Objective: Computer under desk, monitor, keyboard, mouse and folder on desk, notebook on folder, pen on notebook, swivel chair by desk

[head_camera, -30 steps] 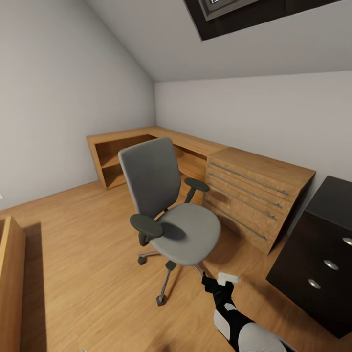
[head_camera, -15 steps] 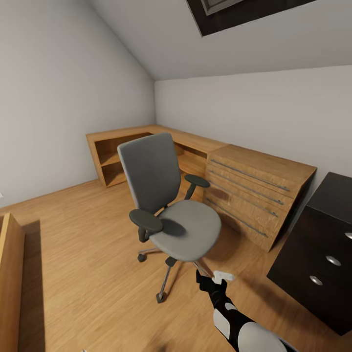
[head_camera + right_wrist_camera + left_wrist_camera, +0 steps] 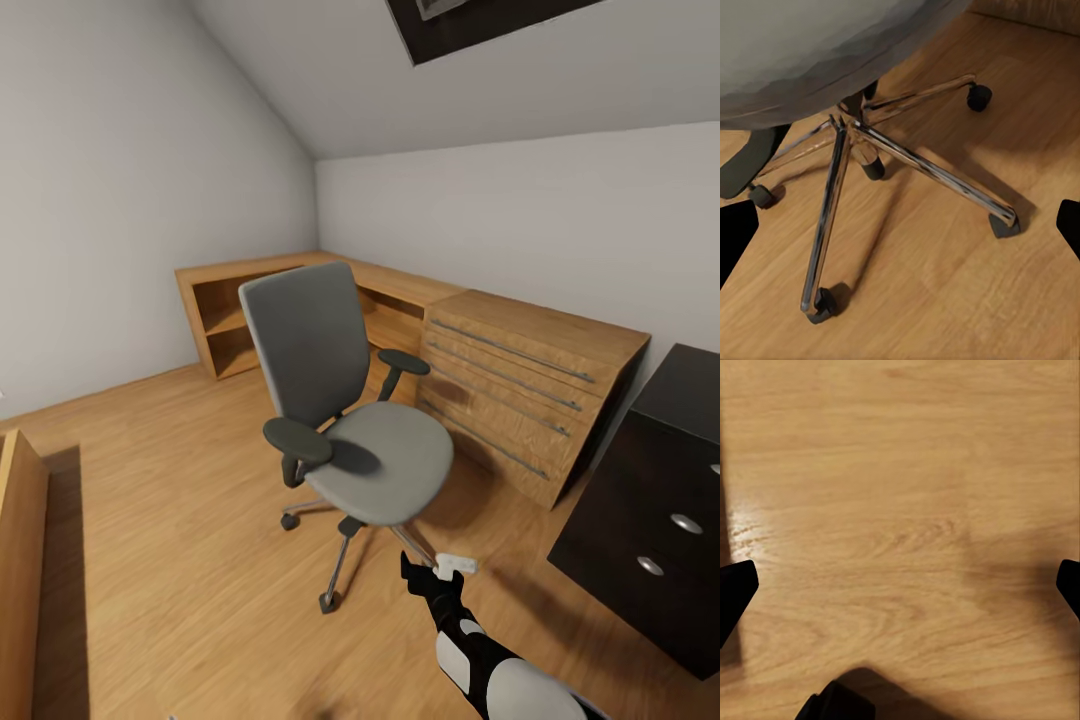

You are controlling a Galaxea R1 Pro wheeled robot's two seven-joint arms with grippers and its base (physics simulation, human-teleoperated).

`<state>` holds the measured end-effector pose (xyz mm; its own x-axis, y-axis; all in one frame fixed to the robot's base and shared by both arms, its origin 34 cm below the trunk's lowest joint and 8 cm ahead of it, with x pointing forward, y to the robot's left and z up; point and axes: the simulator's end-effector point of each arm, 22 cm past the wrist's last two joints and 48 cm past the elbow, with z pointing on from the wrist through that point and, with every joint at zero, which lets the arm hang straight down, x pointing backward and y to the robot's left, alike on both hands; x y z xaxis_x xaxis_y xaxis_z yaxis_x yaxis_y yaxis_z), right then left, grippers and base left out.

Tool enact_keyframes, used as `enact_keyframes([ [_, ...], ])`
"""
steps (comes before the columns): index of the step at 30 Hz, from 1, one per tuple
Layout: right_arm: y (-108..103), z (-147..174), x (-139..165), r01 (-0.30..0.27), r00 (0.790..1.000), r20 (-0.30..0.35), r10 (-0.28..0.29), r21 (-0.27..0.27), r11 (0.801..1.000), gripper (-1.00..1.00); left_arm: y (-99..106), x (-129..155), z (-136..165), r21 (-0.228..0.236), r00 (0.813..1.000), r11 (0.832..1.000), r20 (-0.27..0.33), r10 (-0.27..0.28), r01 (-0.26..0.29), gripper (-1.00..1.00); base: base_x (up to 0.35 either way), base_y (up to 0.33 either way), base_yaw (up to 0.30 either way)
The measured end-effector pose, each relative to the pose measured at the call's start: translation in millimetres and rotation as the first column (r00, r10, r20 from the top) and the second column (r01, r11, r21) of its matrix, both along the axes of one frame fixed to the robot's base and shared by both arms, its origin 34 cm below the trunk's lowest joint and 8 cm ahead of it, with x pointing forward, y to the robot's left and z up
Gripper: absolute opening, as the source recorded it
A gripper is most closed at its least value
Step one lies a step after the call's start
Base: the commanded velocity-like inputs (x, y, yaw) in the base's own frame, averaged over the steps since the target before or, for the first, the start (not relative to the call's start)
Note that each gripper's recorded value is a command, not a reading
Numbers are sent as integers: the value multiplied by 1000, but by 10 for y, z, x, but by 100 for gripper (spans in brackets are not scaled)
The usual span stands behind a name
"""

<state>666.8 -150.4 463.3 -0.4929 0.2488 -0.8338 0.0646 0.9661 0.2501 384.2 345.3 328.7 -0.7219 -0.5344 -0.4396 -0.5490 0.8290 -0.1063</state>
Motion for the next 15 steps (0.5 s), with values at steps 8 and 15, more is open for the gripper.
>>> enact_keyframes([
  [8,-11,-3,49,-4,996,88,7,-26,1000,100,-14,-34,-173,0,1000,1000,-2,-4,4,100,0,0,0],
  [15,58,-98,37,-77,989,118,91,-121,990,100,-99,262,-159,37,994,995,48,-97,95,100,0,0,0],
])
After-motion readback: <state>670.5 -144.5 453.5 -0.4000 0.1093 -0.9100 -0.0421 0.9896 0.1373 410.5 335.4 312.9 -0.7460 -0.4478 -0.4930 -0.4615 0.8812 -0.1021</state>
